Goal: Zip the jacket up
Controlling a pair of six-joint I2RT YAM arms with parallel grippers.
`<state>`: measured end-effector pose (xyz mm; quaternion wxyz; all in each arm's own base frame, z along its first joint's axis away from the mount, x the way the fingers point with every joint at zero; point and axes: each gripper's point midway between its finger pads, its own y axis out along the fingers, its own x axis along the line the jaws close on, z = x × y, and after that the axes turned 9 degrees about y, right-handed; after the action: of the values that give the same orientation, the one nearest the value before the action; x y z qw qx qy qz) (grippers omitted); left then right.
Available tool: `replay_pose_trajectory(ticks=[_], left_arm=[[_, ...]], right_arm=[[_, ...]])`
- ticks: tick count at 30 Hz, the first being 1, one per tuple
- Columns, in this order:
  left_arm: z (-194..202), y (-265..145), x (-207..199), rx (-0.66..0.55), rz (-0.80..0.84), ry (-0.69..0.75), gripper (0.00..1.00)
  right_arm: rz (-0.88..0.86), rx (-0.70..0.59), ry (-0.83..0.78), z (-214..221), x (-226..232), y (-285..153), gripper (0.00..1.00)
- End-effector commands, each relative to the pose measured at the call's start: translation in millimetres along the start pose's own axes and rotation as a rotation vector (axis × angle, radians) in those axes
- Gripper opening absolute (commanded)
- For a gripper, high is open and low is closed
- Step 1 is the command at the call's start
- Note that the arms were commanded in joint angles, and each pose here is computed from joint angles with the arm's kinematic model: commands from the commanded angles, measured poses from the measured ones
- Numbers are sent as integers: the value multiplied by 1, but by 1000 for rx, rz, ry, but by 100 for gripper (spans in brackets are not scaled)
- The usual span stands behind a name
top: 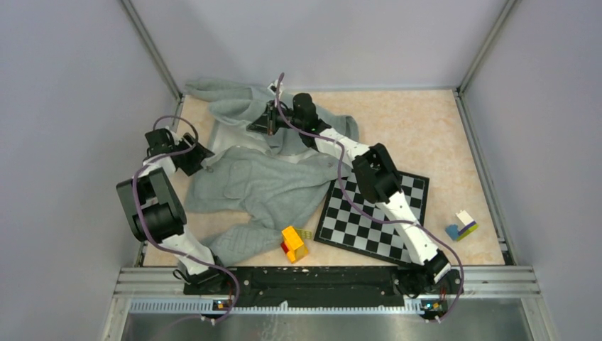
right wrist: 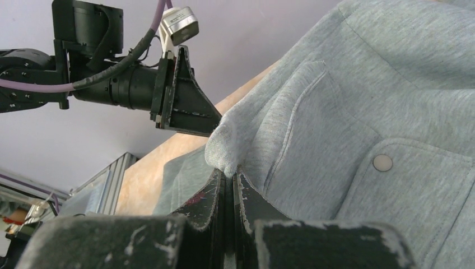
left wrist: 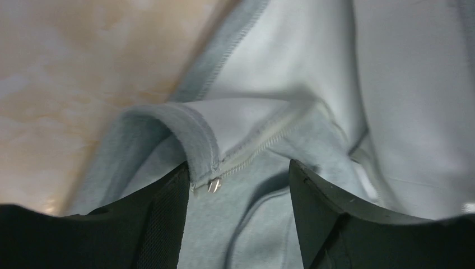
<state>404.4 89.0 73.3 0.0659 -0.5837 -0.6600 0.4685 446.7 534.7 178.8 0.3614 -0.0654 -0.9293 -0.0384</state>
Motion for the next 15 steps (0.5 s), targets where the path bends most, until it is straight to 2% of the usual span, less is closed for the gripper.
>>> replay_pose_trajectory(ticks=[1, 7, 11, 15], left_arm=[[-19, 2, -42, -38, 223, -93, 66], [-68, -1, -74, -188, 435, -94, 63], [-94, 12, -55, -244, 346, -52, 67], [-104, 13, -32, -232, 195, 21, 67]], right_arm=[[-70, -61, -77, -42, 39, -6, 0], [-65, -65, -73, -41, 37, -5, 0], [-60, -58, -68, -39, 35, -5, 0], [-49, -54, -76, -38, 35, -7, 0]])
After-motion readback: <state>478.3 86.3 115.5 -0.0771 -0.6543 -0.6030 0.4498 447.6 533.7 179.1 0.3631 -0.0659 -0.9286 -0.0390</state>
